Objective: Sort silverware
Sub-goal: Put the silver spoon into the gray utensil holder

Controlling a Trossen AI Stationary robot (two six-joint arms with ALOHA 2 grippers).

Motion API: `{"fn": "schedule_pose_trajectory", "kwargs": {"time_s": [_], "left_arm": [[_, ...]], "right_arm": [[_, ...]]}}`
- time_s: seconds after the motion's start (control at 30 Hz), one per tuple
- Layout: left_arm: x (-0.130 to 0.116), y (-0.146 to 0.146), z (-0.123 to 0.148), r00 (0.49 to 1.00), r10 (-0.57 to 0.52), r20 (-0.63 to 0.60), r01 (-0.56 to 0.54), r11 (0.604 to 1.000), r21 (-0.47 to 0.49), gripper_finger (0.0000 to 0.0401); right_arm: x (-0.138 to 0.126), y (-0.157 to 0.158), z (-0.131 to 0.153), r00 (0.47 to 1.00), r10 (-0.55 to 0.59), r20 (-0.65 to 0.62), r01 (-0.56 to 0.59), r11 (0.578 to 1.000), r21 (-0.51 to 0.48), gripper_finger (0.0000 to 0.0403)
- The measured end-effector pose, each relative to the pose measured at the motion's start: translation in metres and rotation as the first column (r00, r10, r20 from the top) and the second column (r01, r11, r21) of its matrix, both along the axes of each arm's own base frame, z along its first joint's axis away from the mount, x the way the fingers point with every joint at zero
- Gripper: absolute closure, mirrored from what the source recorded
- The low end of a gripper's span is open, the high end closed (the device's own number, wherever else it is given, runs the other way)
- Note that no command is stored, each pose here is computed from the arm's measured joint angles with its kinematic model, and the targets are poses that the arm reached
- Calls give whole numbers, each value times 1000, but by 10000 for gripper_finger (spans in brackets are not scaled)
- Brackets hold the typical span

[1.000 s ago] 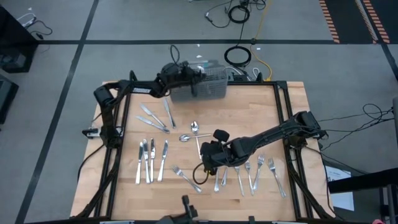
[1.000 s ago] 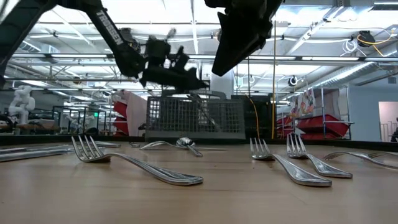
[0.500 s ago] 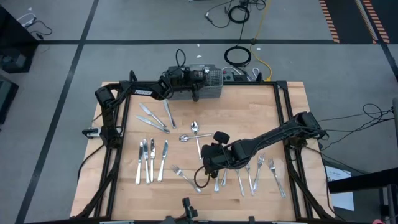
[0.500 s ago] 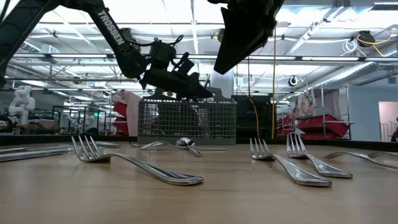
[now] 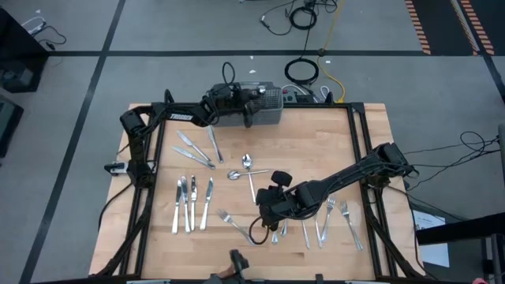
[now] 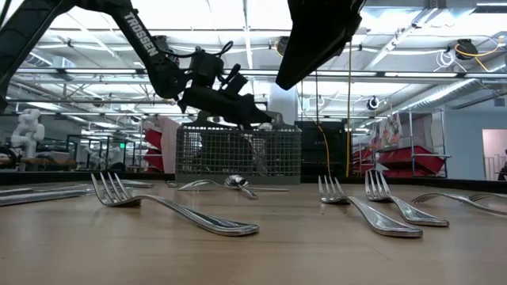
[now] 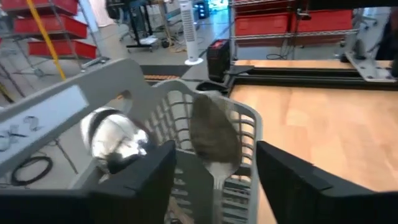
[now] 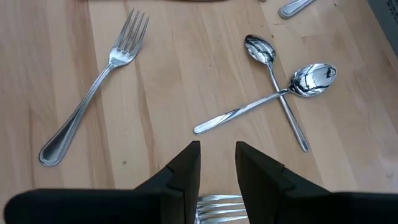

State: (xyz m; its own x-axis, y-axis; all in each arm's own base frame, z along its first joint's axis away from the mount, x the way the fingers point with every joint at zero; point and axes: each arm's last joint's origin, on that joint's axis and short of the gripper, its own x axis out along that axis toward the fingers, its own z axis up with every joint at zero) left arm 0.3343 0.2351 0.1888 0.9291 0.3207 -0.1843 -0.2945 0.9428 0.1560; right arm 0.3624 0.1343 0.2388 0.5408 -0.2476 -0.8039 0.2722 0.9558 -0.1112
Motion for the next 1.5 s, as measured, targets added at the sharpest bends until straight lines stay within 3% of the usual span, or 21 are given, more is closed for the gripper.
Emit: {"fn": "schedule_pose_trajectory", "kwargs": {"time_s": [0.17,0.37,0.53,0.7,0.83,0.97,1.17,1.5], "left_arm": [[-3,-2,20,998,16,57,-17,1000,13,122],[-26,-22,87,983,-51,177,51,999,5,113],[-70,-62,155,963,-186,196,186,982,21,113],[-124,-115,195,934,-318,160,324,946,-13,113],[-153,-151,199,916,-397,60,400,915,-52,113],[-167,-175,193,891,-453,-3,448,881,-156,113],[-166,-195,166,851,-524,-40,497,828,-260,113],[-159,-205,137,822,-560,-100,502,797,-336,113]], "right_arm": [[0,0,0,1000,-3,-1,3,1000,-7,309],[-1,-2,0,999,-45,14,45,998,-49,309],[-3,-9,-8,989,-142,41,146,985,-98,309],[0,-35,-27,963,-253,87,263,957,-121,309],[16,-62,-39,962,-233,144,240,970,-34,309],[32,-83,-51,967,-195,161,193,981,28,301],[38,-96,-77,972,-219,83,217,976,24,280],[42,-97,-91,968,-244,62,239,968,83,256]]}}
